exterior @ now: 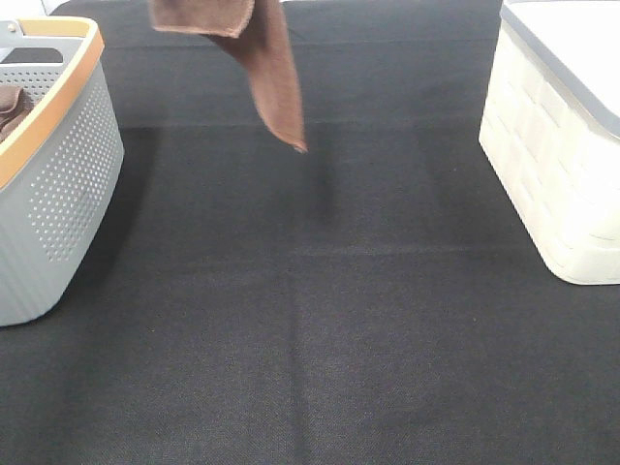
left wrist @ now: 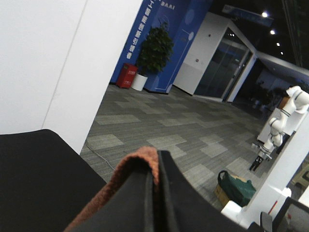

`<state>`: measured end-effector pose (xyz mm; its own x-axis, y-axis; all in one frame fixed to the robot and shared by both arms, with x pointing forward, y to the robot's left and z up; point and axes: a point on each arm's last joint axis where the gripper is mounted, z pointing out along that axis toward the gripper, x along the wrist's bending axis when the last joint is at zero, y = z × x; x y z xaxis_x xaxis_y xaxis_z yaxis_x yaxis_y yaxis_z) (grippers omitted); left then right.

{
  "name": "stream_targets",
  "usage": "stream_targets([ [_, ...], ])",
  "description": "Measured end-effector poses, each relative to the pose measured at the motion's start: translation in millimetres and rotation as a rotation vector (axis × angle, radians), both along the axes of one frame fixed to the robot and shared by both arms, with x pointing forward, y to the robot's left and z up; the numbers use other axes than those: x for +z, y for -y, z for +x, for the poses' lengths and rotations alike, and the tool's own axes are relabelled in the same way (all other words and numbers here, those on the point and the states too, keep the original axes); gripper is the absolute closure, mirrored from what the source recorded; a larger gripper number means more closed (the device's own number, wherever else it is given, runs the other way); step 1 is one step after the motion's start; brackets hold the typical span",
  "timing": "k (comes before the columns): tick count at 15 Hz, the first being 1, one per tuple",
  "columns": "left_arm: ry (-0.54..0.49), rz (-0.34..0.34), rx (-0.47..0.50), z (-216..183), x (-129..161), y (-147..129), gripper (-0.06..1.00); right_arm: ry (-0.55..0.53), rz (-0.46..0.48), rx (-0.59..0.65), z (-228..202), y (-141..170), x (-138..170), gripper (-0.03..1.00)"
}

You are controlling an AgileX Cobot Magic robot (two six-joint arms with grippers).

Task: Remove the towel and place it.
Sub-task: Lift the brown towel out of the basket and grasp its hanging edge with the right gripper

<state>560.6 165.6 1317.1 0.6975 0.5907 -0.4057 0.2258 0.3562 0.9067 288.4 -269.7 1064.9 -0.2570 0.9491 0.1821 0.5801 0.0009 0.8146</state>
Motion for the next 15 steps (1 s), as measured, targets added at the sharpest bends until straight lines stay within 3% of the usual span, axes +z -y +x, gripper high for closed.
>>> stream_targets([
  [3,0.010,0.032,-0.045,-7.8,-1.6,18.7,0.94,0.031,0.045,0.195,40.3,-14.5,3.6,0.22],
  [6,0.013,0.041,-0.064,-11.2,-2.0,26.0,0.94,0.043,0.041,0.313,72.5,-22.3,4.7,0.24],
  [11,0.009,0.032,-0.068,-11.5,-1.6,26.1,0.94,0.139,-0.080,0.490,130.5,-65.3,23.4,0.26],
  [15,0.006,0.021,-0.131,-21.7,-1.1,44.3,0.94,0.199,-0.101,0.585,160.5,-107.0,38.9,0.26],
])
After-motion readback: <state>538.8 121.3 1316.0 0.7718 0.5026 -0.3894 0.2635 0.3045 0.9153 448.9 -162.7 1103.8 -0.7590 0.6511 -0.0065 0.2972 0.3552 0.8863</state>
